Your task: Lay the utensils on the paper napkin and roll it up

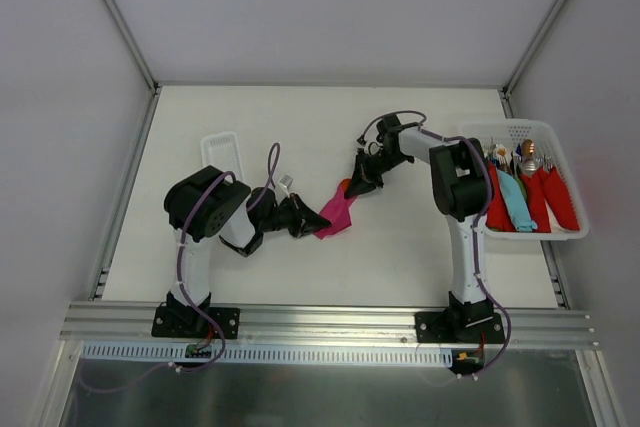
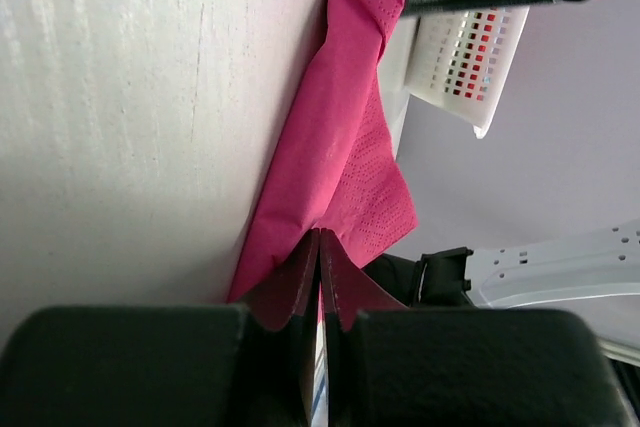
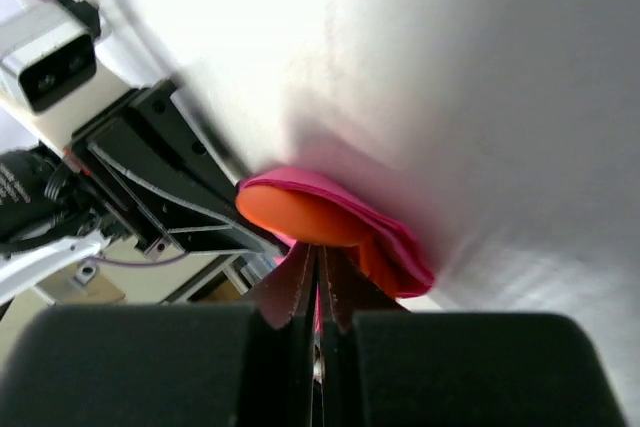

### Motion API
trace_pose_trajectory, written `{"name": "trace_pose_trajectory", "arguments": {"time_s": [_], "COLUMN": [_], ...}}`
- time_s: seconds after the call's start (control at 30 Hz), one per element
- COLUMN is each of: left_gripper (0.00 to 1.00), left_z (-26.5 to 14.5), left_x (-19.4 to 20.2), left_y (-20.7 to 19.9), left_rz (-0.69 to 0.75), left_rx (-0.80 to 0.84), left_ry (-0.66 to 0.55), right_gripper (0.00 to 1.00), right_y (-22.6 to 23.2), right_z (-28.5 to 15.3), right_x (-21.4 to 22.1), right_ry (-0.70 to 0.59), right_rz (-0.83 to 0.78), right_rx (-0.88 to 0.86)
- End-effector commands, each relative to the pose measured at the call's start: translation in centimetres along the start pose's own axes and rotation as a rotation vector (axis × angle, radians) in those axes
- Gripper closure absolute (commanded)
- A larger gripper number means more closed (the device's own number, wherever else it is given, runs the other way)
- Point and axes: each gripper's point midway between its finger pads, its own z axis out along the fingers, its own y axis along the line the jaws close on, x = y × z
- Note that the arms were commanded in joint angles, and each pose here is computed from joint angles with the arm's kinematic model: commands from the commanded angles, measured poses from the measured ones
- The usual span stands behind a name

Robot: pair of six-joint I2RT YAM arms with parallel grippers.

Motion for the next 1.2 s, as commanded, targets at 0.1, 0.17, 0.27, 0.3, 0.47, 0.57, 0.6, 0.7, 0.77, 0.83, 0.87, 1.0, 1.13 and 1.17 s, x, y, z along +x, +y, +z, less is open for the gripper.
{"name": "trace_pose_trajectory", "arguments": {"time_s": [0.1,0.17,0.27,0.3,0.47,0.57,0.6,0.7,0.77,0.83,0.87,1.0,1.13,1.17], "left_gripper": [1.0,1.0,1.0,1.0,1.0,1.0,1.0,1.0,1.0,1.0,1.0,1.0,0.99,0.96], "left_z": [-1.7,-1.7,-1.4,-1.2,-0.8,-0.5,-0.4,-0.4,-0.3,-0.3,-0.3,-0.3,-0.6,-0.6], "left_x": [1.7,1.6,1.4,1.2,0.7,0.4,0.4,0.2,0.2,0.1,0.1,0.0,0.1,0.1], "left_y": [7.5,7.5,7.3,7.0,6.9,6.9,7.0,7.0,6.9,6.8,6.8,6.4,5.2,4.8], "left_rz": [-0.19,-0.191,-0.19,-0.19,-0.203,-0.22,-0.226,-0.244,-0.25,-0.256,-0.257,-0.257,-0.236,-0.225], "left_rx": [-0.237,-0.241,-0.238,-0.231,-0.236,-0.235,-0.236,-0.233,-0.226,-0.221,-0.218,-0.198,-0.157,-0.144], "left_ry": [-0.043,-0.048,-0.051,-0.055,-0.064,-0.072,-0.073,-0.082,-0.085,-0.09,-0.093,-0.094,-0.092,-0.091], "right_gripper": [1.0,0.99,0.91,0.9,0.85,0.84,0.84,0.85,0.86,0.87,0.87,0.87,0.89,0.89], "right_y": [-1.7,-0.8,2.1,2.6,6.9,8.1,8.1,6.8,5.1,3.3,2.2,-0.4,-1.7,-2.0], "right_z": [-1.3,-1.9,-3.7,-3.8,-5.6,-3.8,-3.3,-0.8,0.6,1.6,1.9,3.1,3.3,3.4], "right_x": [-2.4,-1.9,-1.1,-0.8,0.8,2.5,2.9,4.0,4.6,4.8,4.7,4.7,4.6,4.6], "right_ry": [-0.092,-0.089,-0.111,-0.121,-0.174,-0.124,-0.11,-0.05,-0.019,0.002,-0.002,0.012,0.039,0.044], "right_rz": [-0.012,-0.053,-0.149,-0.17,-0.299,-0.334,-0.336,-0.31,-0.267,-0.23,-0.215,-0.176,-0.158,-0.159], "right_rx": [0.095,0.062,-0.012,-0.034,-0.128,-0.142,-0.139,-0.108,-0.069,-0.035,0.004,0.076,0.131,0.147]}}
